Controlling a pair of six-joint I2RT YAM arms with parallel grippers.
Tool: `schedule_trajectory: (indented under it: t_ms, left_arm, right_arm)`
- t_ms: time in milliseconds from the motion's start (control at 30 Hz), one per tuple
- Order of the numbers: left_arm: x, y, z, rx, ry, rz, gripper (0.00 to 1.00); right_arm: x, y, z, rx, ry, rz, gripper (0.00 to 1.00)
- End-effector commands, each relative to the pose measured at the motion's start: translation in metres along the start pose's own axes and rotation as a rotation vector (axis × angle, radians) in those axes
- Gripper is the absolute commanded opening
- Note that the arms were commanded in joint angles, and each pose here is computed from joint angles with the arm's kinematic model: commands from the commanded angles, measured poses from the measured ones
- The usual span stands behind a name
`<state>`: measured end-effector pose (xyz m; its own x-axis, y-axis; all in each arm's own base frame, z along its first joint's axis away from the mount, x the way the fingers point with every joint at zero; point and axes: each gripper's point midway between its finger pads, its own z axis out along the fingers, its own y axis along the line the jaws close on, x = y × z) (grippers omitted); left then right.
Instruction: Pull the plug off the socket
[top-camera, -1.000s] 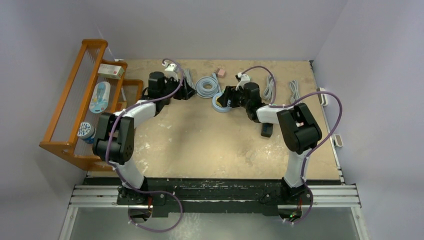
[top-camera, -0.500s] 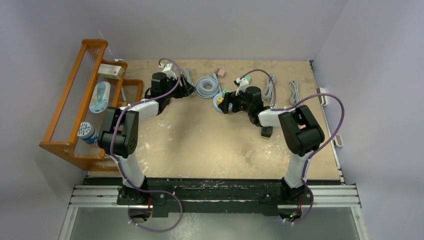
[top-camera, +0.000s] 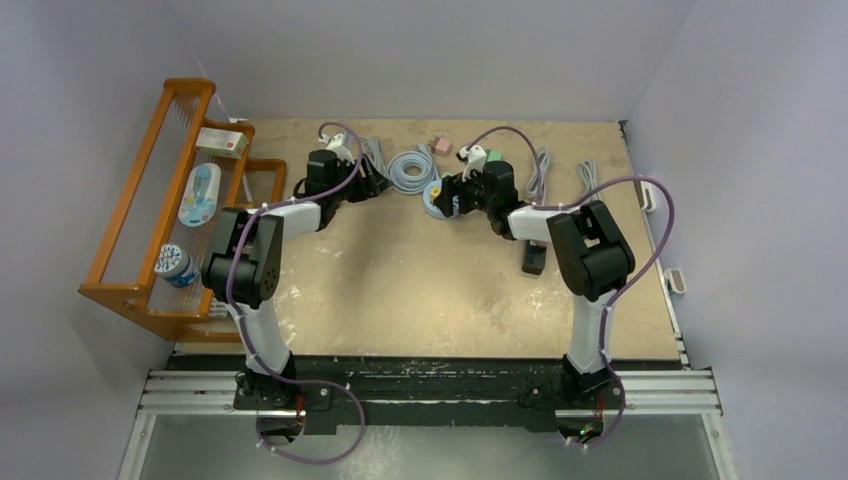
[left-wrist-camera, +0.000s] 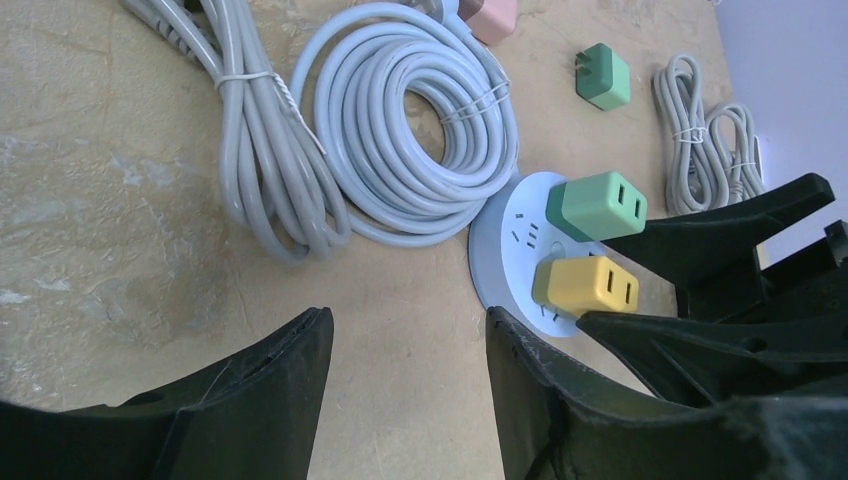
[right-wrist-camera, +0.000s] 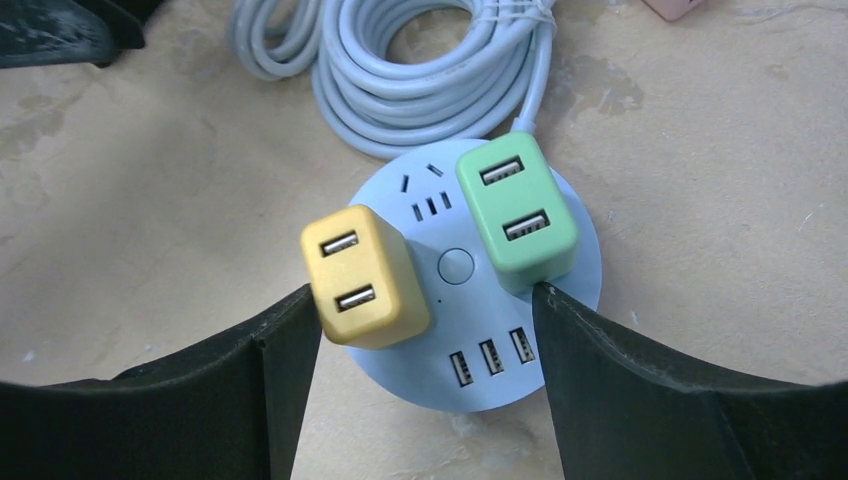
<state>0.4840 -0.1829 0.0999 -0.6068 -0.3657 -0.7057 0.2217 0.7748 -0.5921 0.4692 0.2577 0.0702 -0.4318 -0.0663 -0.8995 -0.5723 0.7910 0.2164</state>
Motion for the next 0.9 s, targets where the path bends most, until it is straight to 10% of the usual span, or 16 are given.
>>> schedule_trajectory:
  t_ms: [0,200,467,867]
  left_arm:
    - [-0.030,-0.008,0.004,0.017,-0.082,0.020,0.57]
    - [-0.027,-0.002,0.005,-0.006,-0.079,0.013,0.57]
    - [-0.021,0.015,-0.003,-0.063,-0.152,-0.152,0.58]
    - [0.007,0.019,-0.036,-0.020,-0.213,-0.421,0.59]
  right_arm:
    - [-0.010,0.001,0.013,0.003,-0.011,-0.066,0.76]
    - [-0.004,0.005,0.020,-0.002,0.012,-0.074,0.61]
    - [-0.015,0.038,0.027,-0.094,0.003,-0.057,0.00]
    - [-0.060,0.154,0.010,-0.467,-0.107,0.007,0.00]
